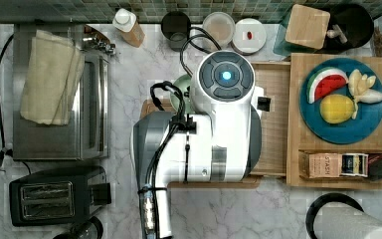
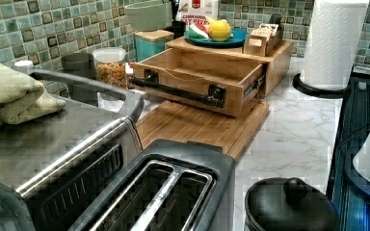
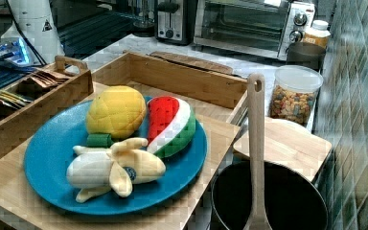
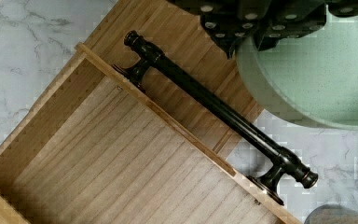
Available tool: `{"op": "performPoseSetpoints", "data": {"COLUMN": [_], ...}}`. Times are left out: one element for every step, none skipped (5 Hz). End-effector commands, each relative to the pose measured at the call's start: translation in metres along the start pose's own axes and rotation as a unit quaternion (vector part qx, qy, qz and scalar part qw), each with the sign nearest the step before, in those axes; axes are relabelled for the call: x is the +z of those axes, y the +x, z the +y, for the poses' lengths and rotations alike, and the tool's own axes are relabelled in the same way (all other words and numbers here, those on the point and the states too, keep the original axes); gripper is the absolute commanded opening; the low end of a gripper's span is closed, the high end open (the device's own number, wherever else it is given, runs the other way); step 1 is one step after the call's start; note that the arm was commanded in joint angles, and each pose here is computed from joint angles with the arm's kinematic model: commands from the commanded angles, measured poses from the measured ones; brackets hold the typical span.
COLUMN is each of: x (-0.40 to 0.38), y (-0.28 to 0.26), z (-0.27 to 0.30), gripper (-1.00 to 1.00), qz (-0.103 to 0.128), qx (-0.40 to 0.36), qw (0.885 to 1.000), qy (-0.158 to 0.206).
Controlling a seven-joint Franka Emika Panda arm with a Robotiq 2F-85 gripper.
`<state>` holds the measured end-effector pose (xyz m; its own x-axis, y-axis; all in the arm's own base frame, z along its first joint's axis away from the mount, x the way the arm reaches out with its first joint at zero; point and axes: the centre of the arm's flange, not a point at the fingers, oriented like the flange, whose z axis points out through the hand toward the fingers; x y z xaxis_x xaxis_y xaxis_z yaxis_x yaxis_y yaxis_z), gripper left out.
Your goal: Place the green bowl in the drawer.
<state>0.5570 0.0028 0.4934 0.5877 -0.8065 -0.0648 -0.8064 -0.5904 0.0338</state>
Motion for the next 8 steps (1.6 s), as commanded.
{"op": "performPoseSetpoints", "data": {"x": [0.002, 0.011, 0.008, 0.003, 0.004, 0.018, 0.037, 0.053], "y": [-0.002, 0.014, 0.044, 0.071, 0.082, 0.074, 0.064, 0.071], "z": [0.001, 0.033, 0.063, 0.087, 0.102, 0.110, 0.117, 0.130], "gripper": [-1.00, -1.00, -1.00, -1.00, -1.00, -1.00, -1.00, -1.00], "qz": [-0.002, 0.024, 0.013, -0.004, 0.002, 0.029, 0.061, 0.040], "qx": [0.000, 0.022, 0.048, 0.122, 0.212, 0.276, 0.310, 0.327], "qw": [1.000, 0.999, 0.999, 0.992, 0.977, 0.961, 0.948, 0.944], "qy": [-0.001, 0.019, 0.020, 0.013, 0.020, 0.026, 0.031, 0.037]}}
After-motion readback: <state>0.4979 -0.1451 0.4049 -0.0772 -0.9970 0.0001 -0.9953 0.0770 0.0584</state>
